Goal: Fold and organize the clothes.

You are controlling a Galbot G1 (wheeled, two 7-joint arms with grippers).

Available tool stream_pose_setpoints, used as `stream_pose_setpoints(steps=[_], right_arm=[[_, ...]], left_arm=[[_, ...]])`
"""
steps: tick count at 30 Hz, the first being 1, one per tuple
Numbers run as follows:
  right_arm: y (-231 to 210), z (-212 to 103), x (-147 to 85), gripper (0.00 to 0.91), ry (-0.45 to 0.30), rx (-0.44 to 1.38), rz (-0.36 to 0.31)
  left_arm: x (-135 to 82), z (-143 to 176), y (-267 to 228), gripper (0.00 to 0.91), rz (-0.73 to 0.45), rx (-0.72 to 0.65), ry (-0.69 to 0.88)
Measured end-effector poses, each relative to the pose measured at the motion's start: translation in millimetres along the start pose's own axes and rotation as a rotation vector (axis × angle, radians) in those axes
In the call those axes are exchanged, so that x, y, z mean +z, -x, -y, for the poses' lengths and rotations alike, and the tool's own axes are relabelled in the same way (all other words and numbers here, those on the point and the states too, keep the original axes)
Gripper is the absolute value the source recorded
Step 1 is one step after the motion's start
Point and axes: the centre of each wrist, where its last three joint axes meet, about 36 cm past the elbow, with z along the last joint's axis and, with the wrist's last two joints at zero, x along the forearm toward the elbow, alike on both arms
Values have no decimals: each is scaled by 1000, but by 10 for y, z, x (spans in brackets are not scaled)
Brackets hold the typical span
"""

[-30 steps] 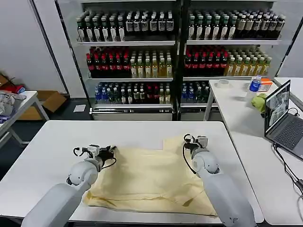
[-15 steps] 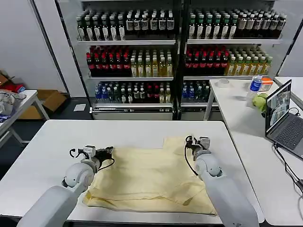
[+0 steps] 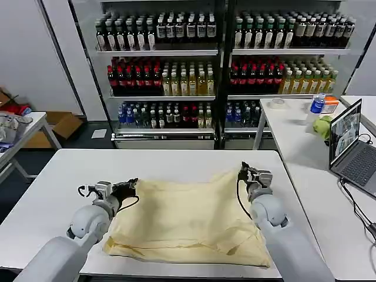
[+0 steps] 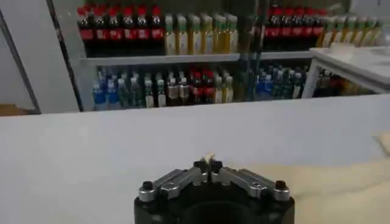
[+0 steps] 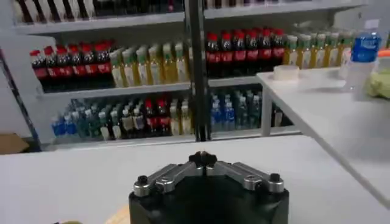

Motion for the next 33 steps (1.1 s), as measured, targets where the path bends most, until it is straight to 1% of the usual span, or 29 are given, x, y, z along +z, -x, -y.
stream_pose_setpoints(steps=[8, 12, 13, 14, 15, 16, 21, 28, 33], right_arm=[[-516, 73, 61, 0, 1, -19, 30], [-697, 101, 104, 0, 4, -13, 28], [-719, 102, 112, 161, 4, -9, 25], [-729, 100, 120, 504, 5, -3, 20], [-732, 94, 126, 806, 7, 4, 13], [-728, 87, 128, 907, 9, 10, 6], [-562, 46, 87, 907, 28, 57, -35], [-135, -66, -57, 907, 74, 122, -84], [175, -153, -110, 907, 112, 154, -130]], left_arm=[[32, 5, -294, 20, 17, 16, 4], [56, 7, -421, 20, 23, 19, 3], [74, 10, -447, 20, 23, 19, 2], [91, 16, -464, 20, 21, 21, 1], [102, 22, -478, 20, 20, 22, 1], [109, 26, -492, 20, 20, 22, 1], [138, 52, -520, 20, 19, 24, -1], [169, 58, -539, 20, 15, 26, 0], [163, 62, -535, 20, 17, 28, 0]])
